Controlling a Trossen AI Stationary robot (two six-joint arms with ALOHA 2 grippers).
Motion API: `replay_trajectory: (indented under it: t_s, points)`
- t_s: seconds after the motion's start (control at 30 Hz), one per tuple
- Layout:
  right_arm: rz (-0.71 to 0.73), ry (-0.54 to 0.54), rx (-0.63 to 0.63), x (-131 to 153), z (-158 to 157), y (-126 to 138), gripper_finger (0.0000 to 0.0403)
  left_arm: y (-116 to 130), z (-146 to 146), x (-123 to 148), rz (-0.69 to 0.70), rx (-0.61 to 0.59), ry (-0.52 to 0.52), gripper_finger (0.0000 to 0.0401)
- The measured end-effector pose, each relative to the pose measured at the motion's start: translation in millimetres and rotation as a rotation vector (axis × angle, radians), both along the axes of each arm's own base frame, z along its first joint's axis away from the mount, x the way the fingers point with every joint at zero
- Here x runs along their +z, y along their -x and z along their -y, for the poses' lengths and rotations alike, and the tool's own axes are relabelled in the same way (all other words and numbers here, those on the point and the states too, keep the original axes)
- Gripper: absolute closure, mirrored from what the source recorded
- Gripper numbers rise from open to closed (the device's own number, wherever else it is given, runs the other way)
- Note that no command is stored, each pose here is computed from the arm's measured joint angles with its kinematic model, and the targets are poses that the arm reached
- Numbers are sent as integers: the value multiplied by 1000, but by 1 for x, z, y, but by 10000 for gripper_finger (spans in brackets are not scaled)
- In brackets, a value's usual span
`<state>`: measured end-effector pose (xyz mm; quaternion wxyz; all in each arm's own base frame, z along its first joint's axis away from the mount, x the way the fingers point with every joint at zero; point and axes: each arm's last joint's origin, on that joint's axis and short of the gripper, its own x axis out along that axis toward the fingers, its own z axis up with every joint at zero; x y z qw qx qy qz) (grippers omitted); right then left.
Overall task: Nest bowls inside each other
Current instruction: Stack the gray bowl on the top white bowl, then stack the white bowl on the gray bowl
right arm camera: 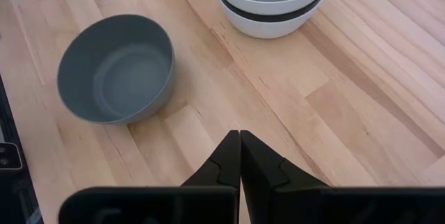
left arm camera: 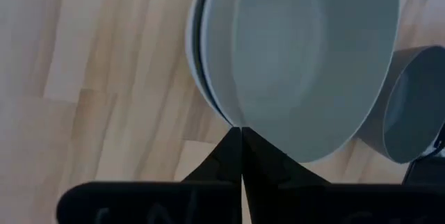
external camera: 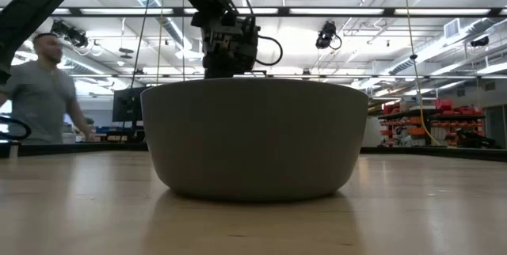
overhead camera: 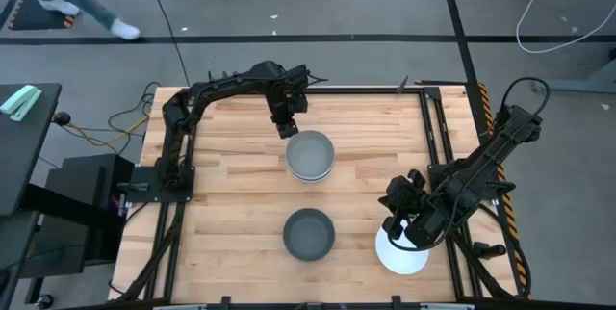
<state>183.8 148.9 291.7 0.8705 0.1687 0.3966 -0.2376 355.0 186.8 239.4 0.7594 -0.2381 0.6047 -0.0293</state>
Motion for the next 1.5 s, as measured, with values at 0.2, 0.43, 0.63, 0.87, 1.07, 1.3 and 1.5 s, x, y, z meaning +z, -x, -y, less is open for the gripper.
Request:
replay_trajectory:
  t_s: [0.2, 0.43, 0.63, 0.87, 1.07, 1.3, 1.5]
  points:
    - [0, 0, 0, 0, 0, 0, 392, -6, 2, 1, 51, -6, -10, 379]
    - [0, 0, 0, 0, 0, 0, 392, -11, 2, -7, 38, 8, -7, 375]
    - [-1, 1, 0, 0, 0, 0, 392, -12, 0, -8, 47, 8, -15, 390]
    - [-1, 1, 0, 0, 0, 0, 392, -5, 3, -3, -19, 15, 17, 379]
    - [-1, 0, 0, 0, 0, 0, 392, 6, 19, 15, -107, 54, 53, 374]
    - [-8, -43, -23, -1, -1, 1, 392, 3, 68, 35, -148, -47, -6, 387]
    - [-26, -108, -39, -1, -5, 4, 392, -1, 117, 46, -161, -165, -109, 385]
